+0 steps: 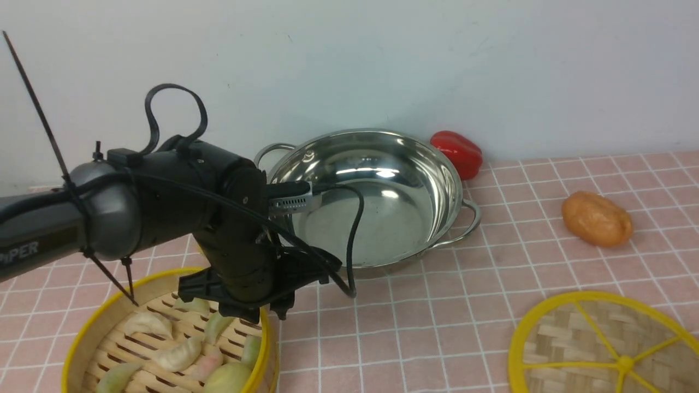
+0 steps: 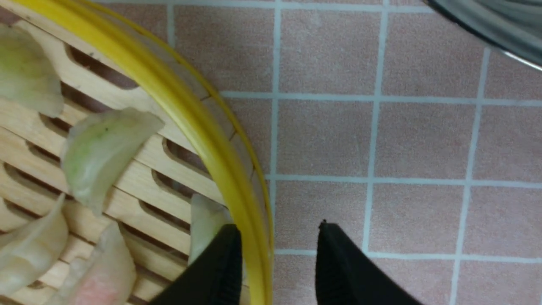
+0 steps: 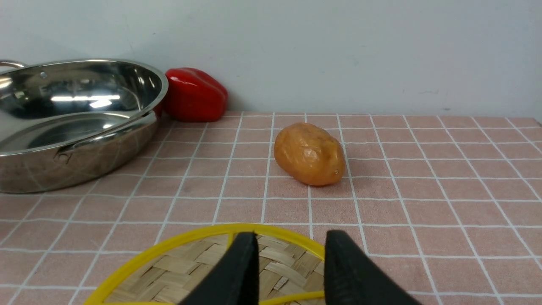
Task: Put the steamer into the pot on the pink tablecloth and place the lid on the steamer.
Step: 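Grasp the rim of the steamer basket holding the buns with the left gripper, then place the bamboo steamer basket with dumplings into the steel pot with the left gripper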
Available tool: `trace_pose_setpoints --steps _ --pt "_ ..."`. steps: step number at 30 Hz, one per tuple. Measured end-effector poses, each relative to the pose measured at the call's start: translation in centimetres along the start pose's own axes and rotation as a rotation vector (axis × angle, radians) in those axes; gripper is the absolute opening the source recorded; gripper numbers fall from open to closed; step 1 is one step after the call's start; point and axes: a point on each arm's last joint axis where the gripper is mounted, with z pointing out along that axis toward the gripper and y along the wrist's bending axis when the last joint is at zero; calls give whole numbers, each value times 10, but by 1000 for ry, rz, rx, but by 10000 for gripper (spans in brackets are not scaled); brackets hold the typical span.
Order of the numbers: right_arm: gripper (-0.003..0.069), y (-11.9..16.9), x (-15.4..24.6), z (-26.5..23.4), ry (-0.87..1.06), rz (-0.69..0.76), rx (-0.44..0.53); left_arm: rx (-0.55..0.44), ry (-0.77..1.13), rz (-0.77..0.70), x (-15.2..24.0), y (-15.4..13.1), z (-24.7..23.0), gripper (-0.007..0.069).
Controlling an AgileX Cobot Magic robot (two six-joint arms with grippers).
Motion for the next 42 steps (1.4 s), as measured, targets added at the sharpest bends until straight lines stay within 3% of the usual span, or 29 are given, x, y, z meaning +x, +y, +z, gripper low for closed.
trace_pose_setpoints --steps 10,17,23,27,36,42 --pt "243 0 0 0 0 0 0 -46 29 11 -3 -2 28 235" --pt "243 0 0 0 0 0 0 -47 44 -4 -2 -2 31 43" --pt "243 0 0 0 0 0 0 -65 31 35 -3 -1 31 40" --pt "243 0 0 0 0 0 0 -132 41 70 -2 6 27 41" --pt "243 0 0 0 0 0 0 -237 -32 111 0 26 -27 41" --pt "243 0 0 0 0 0 0 -223 -129 289 -12 27 -87 41"
